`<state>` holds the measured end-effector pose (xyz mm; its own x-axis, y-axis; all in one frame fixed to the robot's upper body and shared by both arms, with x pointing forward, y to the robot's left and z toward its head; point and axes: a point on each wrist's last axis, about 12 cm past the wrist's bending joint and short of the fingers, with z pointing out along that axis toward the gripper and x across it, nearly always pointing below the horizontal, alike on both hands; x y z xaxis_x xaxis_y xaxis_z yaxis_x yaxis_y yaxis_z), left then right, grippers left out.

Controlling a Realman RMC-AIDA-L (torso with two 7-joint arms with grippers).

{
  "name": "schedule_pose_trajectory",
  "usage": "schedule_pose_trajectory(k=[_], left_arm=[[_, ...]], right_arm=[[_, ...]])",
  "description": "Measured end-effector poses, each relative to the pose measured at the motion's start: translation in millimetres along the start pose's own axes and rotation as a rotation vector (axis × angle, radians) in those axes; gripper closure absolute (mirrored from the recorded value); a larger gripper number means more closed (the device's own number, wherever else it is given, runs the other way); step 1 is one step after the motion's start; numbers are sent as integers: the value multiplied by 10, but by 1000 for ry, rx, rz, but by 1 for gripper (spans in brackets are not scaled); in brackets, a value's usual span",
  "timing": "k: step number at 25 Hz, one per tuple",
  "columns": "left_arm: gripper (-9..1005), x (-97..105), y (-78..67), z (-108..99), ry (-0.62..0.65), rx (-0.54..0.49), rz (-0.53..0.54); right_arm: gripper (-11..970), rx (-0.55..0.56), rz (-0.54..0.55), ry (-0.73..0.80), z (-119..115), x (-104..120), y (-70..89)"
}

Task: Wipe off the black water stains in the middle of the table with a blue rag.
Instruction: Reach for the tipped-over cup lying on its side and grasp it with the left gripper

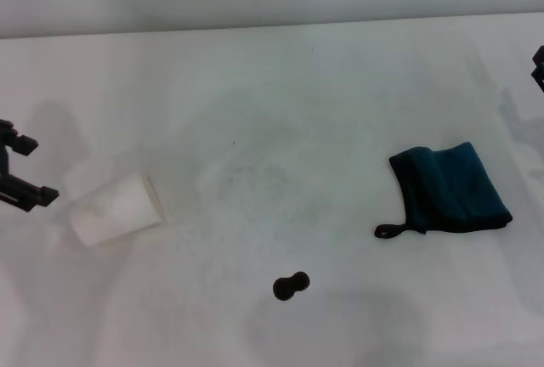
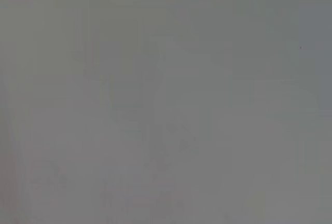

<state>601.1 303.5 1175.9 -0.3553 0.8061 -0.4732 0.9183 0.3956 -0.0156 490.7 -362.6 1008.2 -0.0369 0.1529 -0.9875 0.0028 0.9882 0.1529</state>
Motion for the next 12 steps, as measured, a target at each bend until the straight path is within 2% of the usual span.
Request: schedule_pose_trajectory(k=[4,9,12], left_arm=[[111,-65,11,76,-1,10,17],[111,-171,-25,348,-6,81,41],[111,-192,-47,496,31,110,54]], right_arm=[[210,0,3,2,-4,7,7],[209,-2,3,4,-7,10,8],[209,-3,2,3,-7,9,7]])
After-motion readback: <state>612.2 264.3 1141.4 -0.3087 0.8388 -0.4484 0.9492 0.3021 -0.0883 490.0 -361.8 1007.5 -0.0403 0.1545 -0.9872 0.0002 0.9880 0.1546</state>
